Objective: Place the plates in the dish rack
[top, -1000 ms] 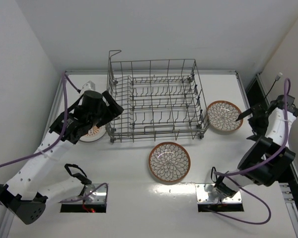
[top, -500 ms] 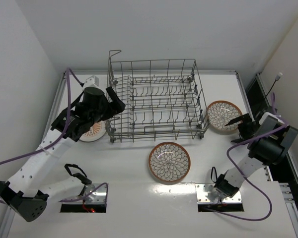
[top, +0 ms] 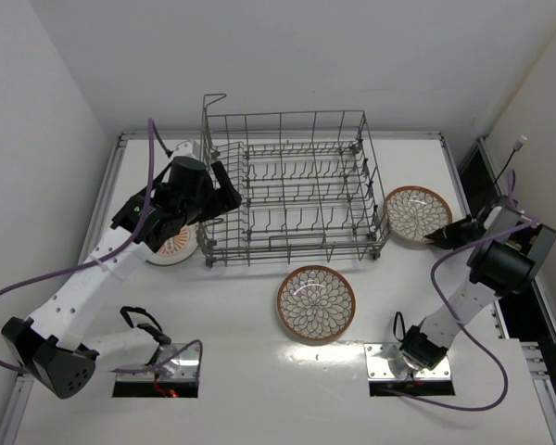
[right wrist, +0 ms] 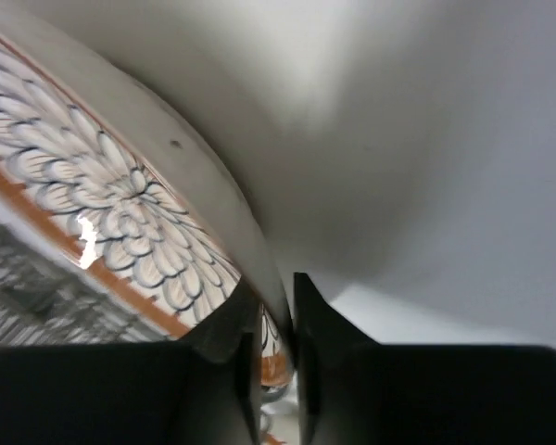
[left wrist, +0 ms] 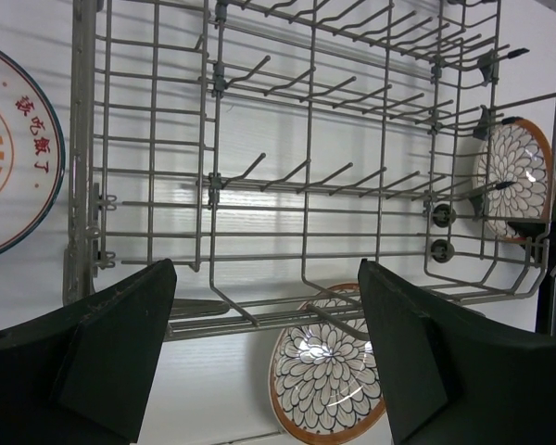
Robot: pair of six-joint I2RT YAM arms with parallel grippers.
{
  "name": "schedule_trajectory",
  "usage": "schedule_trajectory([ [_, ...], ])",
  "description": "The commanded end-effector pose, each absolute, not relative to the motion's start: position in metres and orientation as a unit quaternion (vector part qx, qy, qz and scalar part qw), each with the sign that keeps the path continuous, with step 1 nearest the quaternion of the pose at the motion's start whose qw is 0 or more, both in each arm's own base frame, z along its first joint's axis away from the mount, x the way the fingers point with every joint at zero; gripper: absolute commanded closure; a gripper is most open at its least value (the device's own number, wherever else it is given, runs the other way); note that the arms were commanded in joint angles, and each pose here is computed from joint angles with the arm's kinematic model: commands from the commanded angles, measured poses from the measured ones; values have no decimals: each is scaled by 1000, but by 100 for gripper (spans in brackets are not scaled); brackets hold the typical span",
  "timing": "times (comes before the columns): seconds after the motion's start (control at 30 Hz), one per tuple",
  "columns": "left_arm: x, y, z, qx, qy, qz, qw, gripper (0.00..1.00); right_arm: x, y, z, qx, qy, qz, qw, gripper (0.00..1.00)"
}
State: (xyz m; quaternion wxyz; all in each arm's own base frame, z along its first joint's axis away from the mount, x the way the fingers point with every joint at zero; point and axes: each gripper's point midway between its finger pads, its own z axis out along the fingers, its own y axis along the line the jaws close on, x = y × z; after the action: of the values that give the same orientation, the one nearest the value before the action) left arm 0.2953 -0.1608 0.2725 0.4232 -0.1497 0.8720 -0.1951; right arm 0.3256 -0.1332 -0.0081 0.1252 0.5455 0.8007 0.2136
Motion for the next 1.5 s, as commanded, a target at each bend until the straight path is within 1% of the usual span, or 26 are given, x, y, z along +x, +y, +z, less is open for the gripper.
schedule_trajectory([
  [0.0, 300, -168, 297, -136, 856, -221, 447, 23, 349, -152, 3, 540, 799, 203, 167, 96],
  [0.03, 300, -168, 297, -136, 856, -221, 447, 23, 356, -157, 17, 535, 799, 202, 185, 100],
  [0.1, 299, -170, 293, -134, 859, -221, 441, 23, 358, -166, 34, 537, 800, 184, 197, 100],
  [0.17, 299, -170, 292, -139, 858, -224, 440, 23, 371, -180, 70, 528, 800, 158, 239, 100],
  [0.2, 297, -171, 290, -136, 859, -227, 438, 23, 368, -182, 80, 529, 802, 139, 240, 100],
  [0.3, 294, -172, 290, -139, 859, -233, 434, 23, 370, -193, 123, 528, 793, 103, 286, 100],
  [0.33, 294, -172, 290, -143, 858, -236, 433, 23, 367, -194, 149, 529, 784, 96, 311, 100],
  [0.4, 293, -173, 286, -145, 860, -238, 426, 23, 365, -189, 173, 520, 781, 82, 336, 100],
  [0.43, 293, -173, 286, -145, 860, -238, 426, 23, 362, -184, 197, 510, 777, 79, 360, 100],
  [0.5, 290, -172, 287, -149, 860, -241, 425, 23, 355, -185, 221, 503, 772, 55, 385, 100],
  [0.57, 289, -172, 282, -153, 862, -239, 420, 23, 348, -183, 260, 486, 763, 39, 425, 100],
  [0.67, 285, -170, 275, -158, 866, -235, 412, 23, 345, -165, 303, 449, 766, 36, 458, 100],
  [0.7, 285, -172, 274, -156, 867, -238, 409, 23, 344, -152, 327, 432, 761, 33, 484, 100],
  [0.8, 285, -174, 268, -162, 871, -240, 398, 23, 336, -130, 352, 406, 757, 23, 511, 100],
  [0.9, 281, -180, 268, -154, 872, -244, 395, 23, 325, -110, 367, 378, 763, 13, 524, 100],
  [1.0, 281, -184, 269, -150, 873, -246, 394, 23, 333, -81, 366, 326, 787, 22, 524, 100],
  [1.07, 278, -188, 269, -143, 874, -251, 390, 23, 333, -69, 366, 310, 791, 6, 527, 100],
  [1.1, 278, -188, 269, -143, 874, -251, 390, 23, 336, -52, 366, 286, 800, 8, 528, 100],
  [1.2, 278, -188, 269, -143, 874, -251, 390, 23, 335, -42, 360, 273, 808, -22, 522, 100],
  [1.37, 275, -184, 273, -145, 872, -250, 396, 23, 345, -6, 347, 231, 826, -61, 511, 100],
  [1.4, 275, -184, 273, -145, 872, -250, 396, 23, 344, -7, 347, 232, 824, -85, 510, 100],
  [1.47, 274, -181, 274, -147, 871, -247, 398, 23, 351, 11, 340, 212, 832, -106, 501, 100],
])
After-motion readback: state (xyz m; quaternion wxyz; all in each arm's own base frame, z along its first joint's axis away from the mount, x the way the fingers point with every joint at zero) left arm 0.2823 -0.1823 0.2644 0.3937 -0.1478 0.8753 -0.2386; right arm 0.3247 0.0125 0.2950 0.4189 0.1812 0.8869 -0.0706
